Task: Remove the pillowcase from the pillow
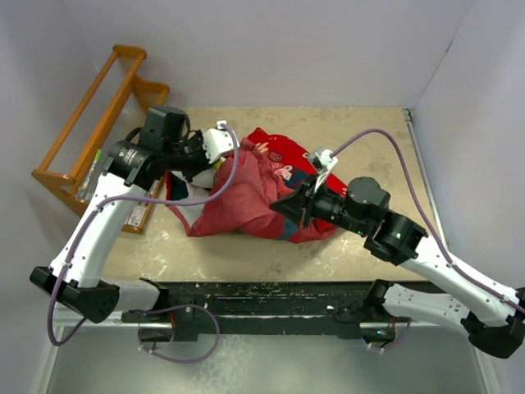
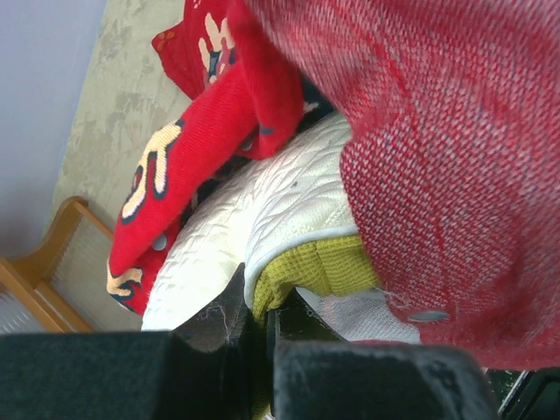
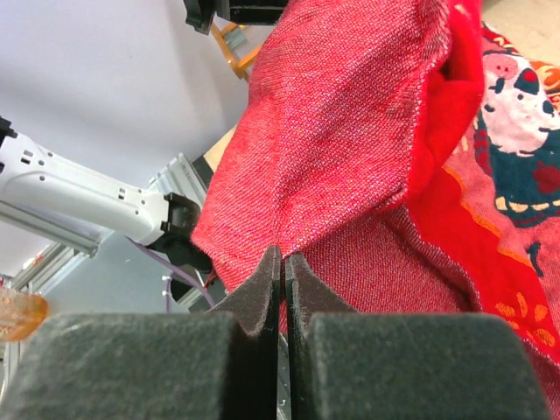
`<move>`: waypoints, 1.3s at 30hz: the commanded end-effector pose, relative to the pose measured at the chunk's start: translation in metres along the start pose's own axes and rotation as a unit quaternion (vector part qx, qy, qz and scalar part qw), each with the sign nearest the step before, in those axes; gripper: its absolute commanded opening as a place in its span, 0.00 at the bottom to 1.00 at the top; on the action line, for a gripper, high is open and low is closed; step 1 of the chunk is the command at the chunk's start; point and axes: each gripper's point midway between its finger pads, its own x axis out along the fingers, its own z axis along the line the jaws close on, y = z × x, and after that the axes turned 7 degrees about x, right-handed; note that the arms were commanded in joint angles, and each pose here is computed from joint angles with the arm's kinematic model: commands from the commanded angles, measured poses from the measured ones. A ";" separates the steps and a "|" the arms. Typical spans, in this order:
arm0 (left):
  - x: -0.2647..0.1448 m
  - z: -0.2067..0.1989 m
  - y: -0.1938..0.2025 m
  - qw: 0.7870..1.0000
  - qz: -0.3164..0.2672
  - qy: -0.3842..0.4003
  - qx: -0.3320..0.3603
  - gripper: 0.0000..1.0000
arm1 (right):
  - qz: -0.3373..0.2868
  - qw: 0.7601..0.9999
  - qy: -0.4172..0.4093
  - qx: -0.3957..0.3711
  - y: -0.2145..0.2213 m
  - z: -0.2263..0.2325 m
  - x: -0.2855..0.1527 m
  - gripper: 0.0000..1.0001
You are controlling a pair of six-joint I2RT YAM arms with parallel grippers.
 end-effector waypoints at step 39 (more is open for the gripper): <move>-0.227 0.180 -0.111 0.879 -0.178 -0.440 -0.031 0.00 | -0.086 0.856 0.507 0.059 0.048 -0.195 -0.094 0.00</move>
